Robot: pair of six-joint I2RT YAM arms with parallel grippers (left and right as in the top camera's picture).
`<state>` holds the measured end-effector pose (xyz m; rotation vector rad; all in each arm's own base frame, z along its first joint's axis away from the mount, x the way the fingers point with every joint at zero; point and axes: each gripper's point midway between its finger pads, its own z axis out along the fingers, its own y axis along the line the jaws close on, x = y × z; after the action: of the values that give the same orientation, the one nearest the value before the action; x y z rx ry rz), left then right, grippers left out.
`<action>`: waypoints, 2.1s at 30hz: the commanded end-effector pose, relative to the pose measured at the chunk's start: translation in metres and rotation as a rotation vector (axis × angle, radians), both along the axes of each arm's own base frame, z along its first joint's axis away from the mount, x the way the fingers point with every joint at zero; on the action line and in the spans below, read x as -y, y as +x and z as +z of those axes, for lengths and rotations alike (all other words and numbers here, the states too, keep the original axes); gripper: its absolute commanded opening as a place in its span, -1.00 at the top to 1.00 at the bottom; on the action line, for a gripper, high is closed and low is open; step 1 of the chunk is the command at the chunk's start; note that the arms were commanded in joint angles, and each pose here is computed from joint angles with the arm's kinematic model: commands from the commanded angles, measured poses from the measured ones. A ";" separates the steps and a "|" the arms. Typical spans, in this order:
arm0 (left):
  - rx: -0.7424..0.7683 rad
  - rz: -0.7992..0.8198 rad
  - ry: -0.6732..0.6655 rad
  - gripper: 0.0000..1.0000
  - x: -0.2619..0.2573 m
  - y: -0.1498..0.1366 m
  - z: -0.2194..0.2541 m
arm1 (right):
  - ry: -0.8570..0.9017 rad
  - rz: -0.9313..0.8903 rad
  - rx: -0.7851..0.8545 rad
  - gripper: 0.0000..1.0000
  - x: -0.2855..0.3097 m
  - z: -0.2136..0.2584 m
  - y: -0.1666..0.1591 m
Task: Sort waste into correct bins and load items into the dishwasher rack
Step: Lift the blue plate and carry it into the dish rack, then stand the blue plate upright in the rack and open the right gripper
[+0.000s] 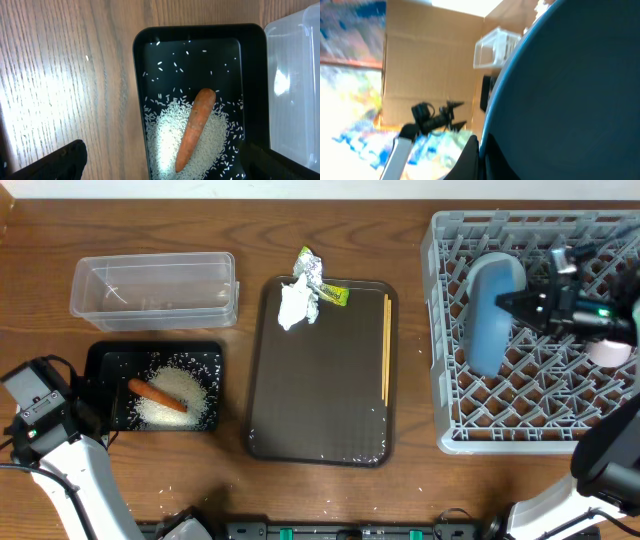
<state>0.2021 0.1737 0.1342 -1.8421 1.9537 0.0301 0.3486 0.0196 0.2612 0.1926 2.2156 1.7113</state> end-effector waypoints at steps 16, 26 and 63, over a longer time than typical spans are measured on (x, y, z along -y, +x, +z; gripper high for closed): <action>0.008 0.005 0.013 -0.97 -0.004 0.002 0.006 | -0.097 -0.121 -0.031 0.08 0.054 -0.013 -0.015; 0.008 0.005 0.013 -0.97 -0.004 0.002 0.006 | -0.289 -0.235 -0.063 -0.96 0.086 0.014 -0.035; 0.008 0.005 0.013 -0.97 -0.004 0.002 0.006 | -0.922 -0.303 -0.171 0.99 0.048 0.000 0.008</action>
<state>0.2021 0.1737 0.1342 -1.8421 1.9537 0.0301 0.3516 -0.0211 0.2827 0.3408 2.6145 0.4782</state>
